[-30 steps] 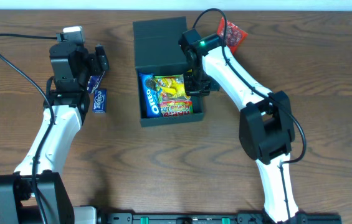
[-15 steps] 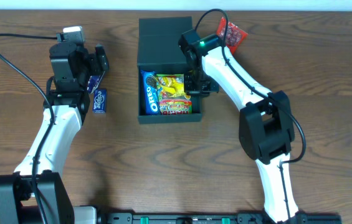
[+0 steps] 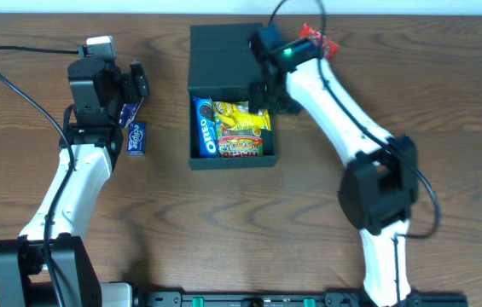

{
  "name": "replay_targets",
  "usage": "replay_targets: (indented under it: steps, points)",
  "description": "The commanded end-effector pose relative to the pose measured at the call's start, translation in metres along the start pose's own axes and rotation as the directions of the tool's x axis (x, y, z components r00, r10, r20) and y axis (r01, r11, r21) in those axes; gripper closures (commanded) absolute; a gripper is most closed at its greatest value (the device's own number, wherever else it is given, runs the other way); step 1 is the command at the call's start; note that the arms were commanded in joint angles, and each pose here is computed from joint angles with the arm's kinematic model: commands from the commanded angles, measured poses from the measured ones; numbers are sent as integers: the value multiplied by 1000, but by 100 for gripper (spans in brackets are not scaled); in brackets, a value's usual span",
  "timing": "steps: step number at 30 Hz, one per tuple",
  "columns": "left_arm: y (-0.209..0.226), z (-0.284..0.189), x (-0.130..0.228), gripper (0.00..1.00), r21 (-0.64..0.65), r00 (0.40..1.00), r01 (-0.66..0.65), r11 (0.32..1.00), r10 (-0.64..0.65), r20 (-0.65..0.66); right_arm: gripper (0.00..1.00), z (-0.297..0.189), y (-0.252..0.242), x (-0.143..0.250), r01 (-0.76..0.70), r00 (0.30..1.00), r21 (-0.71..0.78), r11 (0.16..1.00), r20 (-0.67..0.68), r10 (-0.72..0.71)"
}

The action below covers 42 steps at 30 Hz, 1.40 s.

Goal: Pack container
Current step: 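Grasp the red candy bag behind the box with the right gripper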

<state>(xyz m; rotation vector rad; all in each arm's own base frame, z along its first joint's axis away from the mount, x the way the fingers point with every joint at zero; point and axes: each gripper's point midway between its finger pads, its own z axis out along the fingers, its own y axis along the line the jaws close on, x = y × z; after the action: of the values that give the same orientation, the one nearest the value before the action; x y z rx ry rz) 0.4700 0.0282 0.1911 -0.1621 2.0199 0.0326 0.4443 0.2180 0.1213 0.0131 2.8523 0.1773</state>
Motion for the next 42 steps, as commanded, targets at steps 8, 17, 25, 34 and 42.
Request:
replay_targets:
  steps: [8, 17, 25, 34, 42]
  points:
    - [0, -4, -6, 5, 4, 1000, -16, 1000, 16, 13, 1, -56, -36, -112, -8, 905, 32, 999, 425, -6]
    - [0, -4, -1, 5, 3, 1000, -17, 1000, 17, -6, 5, -7, -93, -163, -279, 814, -35, 960, 521, 256]
    - [0, -4, 0, 5, 2, 1000, -18, 1000, 18, -13, 7, 57, -122, -164, -321, 826, -1, 947, 490, 280]
    - [0, -4, 0, 5, 2, 1000, -18, 1000, 18, -14, 14, 130, -131, -142, -361, 855, 30, 932, 409, 318]
    - [0, -4, 0, 5, 2, 1000, -18, 1000, 18, -13, 75, 140, -139, -121, -364, 885, 90, 927, 343, 314]
